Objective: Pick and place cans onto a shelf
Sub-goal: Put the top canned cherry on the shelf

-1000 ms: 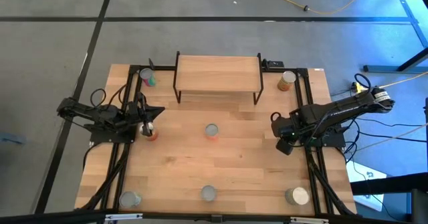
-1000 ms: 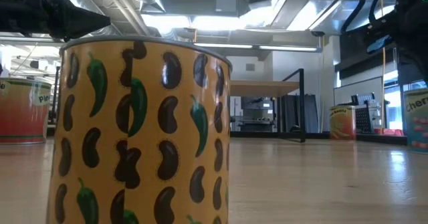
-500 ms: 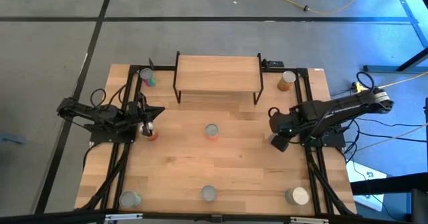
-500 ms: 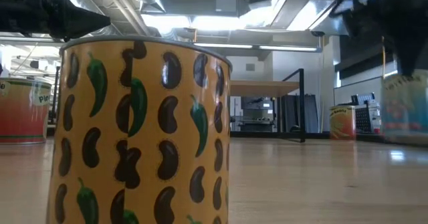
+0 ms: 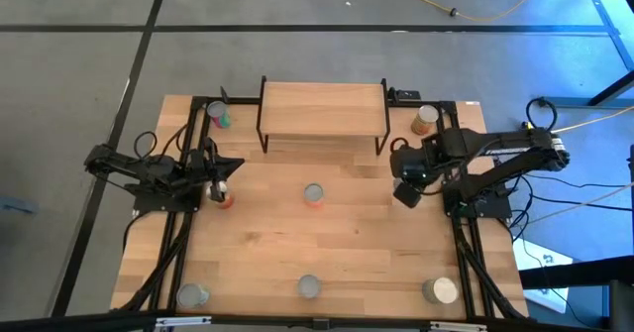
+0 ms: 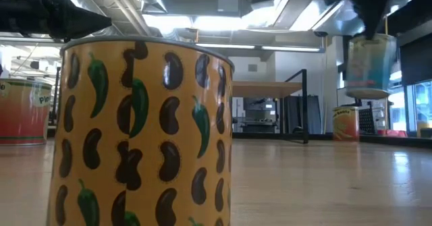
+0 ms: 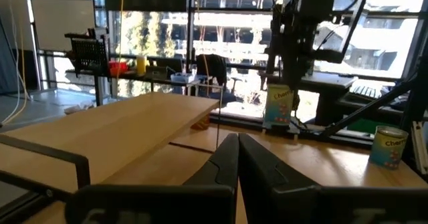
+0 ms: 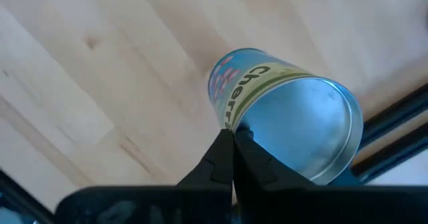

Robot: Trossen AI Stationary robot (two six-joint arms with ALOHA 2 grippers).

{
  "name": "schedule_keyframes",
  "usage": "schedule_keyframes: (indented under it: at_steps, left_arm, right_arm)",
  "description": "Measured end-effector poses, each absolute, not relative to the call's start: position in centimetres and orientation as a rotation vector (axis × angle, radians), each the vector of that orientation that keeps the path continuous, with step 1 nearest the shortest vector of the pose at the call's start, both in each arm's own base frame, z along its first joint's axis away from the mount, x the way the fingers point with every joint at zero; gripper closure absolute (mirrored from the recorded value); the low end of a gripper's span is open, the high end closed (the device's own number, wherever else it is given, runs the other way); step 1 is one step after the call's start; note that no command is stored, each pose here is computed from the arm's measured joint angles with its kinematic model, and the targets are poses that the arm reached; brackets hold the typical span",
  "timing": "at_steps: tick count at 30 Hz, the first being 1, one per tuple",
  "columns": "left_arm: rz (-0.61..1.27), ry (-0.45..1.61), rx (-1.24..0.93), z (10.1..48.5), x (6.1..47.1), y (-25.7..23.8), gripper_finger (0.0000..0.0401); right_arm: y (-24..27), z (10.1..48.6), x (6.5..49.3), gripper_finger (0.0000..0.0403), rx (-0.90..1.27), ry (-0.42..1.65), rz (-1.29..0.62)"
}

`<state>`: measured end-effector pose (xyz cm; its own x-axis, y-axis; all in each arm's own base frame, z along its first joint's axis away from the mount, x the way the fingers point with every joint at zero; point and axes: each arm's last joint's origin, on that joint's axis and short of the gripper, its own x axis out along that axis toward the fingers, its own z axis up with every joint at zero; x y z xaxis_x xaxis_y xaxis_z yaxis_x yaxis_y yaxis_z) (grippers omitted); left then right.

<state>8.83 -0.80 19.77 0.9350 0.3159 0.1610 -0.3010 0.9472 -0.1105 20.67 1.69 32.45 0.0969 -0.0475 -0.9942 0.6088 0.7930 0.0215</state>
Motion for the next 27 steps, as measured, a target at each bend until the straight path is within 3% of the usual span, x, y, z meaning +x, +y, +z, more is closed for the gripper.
schedule_keyframes:
  at_steps: [16, 27]
  left_arm:
    - [0.343, 0.302, -0.091, 28.7, 9.1, -0.9, 0.0401]
    - [0.350, 0.415, -0.118, 33.3, 11.9, -1.7, 0.0401]
  right_arm:
    - [-1.9, 36.7, 23.8, 0.0403, 0.441, 1.336, -0.526]
    - [-6.1, 41.3, 26.8, 0.0403, 0.350, 1.188, -0.468]
